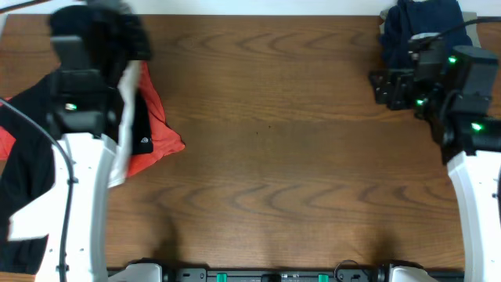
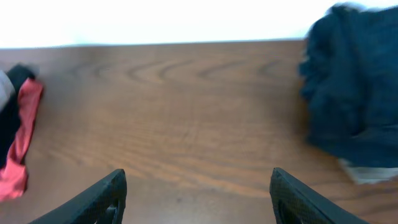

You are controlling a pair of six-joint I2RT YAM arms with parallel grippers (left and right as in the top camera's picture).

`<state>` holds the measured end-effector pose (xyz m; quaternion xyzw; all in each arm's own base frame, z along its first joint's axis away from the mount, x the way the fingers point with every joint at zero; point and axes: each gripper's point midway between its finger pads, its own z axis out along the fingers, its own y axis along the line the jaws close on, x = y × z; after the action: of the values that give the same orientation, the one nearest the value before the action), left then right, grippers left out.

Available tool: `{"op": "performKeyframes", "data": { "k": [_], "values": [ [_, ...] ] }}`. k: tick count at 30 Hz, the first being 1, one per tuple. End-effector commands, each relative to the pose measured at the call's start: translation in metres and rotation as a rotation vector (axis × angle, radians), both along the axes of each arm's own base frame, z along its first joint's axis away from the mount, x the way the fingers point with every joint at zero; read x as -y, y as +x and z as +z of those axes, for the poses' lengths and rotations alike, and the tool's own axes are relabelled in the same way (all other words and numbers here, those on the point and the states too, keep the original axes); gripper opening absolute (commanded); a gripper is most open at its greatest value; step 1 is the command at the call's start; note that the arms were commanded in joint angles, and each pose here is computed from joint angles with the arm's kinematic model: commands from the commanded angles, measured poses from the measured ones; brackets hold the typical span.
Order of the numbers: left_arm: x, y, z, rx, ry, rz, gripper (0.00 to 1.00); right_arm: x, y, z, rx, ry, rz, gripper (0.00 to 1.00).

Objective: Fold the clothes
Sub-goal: 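Drag the white shirt with the left gripper to table center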

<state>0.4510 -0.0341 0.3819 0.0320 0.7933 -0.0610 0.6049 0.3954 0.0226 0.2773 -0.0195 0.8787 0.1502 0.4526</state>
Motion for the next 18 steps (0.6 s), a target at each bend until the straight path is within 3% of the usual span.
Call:
{"op": "performKeyframes", "data": {
  "k": [1, 6, 12, 18],
  "values": [
    [0.067, -0.014, 0.025, 0.062, -0.017, -0.162, 0.06, 0.022, -0.012, 0.038, 0.094, 0.012, -0.072, 0.72],
    [0.175, -0.039, 0.004, 0.012, -0.015, -0.405, 0.06, 0.054, -0.032, 0.063, 0.160, -0.003, -0.167, 0.72],
    [0.299, -0.083, -0.058, -0.117, 0.026, -0.673, 0.06, 0.082, -0.052, 0.075, 0.185, -0.016, -0.261, 0.71],
    [0.377, -0.141, -0.086, -0.153, 0.045, -0.881, 0.06, 0.094, -0.061, 0.065, 0.135, -0.009, -0.306, 0.72]
  ]
}}
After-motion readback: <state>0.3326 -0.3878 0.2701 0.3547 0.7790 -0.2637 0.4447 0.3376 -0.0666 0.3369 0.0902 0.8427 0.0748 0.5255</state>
